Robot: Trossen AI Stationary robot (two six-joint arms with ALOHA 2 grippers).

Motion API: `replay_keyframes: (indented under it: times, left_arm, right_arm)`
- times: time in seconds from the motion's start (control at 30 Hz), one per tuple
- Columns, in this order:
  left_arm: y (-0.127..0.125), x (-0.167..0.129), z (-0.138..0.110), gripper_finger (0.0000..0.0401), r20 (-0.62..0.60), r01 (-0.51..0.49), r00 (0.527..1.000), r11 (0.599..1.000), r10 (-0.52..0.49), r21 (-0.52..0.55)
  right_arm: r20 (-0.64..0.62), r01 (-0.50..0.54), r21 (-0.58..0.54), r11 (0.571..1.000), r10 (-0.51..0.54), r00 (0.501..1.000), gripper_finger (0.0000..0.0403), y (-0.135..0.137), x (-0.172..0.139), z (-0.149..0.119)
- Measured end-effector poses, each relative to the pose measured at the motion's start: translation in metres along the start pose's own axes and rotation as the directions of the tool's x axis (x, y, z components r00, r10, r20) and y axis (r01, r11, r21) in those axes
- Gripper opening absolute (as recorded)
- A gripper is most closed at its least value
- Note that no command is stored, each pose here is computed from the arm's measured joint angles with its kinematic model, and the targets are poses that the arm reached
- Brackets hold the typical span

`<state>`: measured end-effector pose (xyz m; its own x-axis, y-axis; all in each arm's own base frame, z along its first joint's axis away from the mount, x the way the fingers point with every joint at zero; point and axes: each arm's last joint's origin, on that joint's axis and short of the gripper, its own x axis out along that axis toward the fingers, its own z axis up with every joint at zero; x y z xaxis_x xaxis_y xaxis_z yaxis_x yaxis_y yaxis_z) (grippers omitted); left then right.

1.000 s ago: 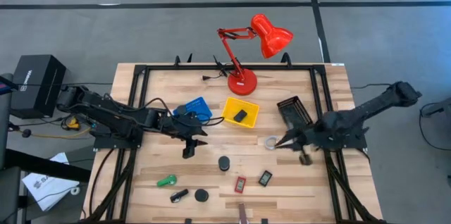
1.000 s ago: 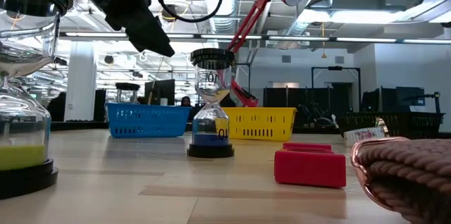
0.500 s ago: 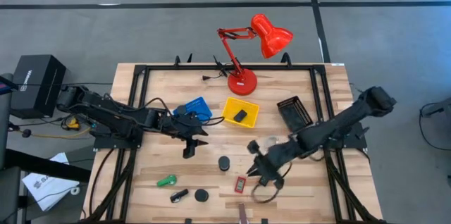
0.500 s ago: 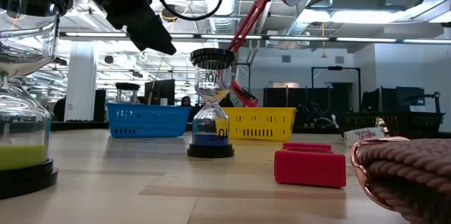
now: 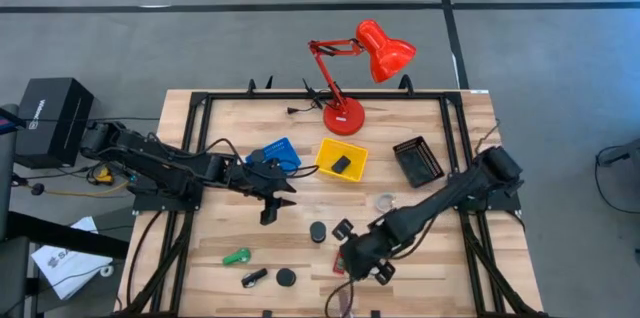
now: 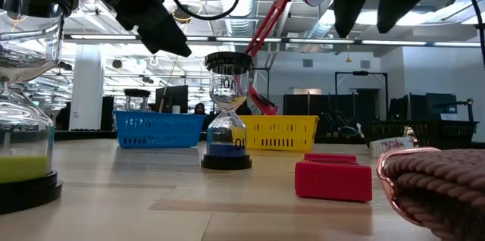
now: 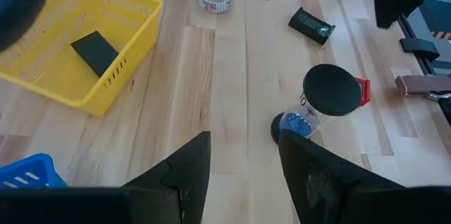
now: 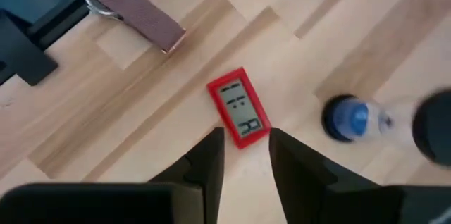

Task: Pick & Place Office items
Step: Put the brown wrist watch into the black bin

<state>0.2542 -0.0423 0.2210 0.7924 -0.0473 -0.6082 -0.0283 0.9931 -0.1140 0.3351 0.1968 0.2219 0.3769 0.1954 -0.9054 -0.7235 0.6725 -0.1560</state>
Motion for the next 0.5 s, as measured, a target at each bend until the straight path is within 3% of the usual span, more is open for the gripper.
replay_keyframes:
  times: [0.2, 0.5]
  left_arm:
    - [0.000, 0.000, 0.001, 0.0163, 0.007, 0.001, 1.000, 1.000, -0.001, 0.000]
    - [-0.001, 0.000, 0.005, 0.0163, 0.052, 0.011, 0.999, 1.000, -0.011, -0.005]
  right_arm:
    - [-0.009, -0.031, -0.053, 0.998, 0.030, 0.999, 0.0118, 0.002, 0.013, 0.012]
    - [0.125, -0.123, -0.087, 0.989, 0.133, 0.983, 0.0131, 0.008, 0.013, 0.026]
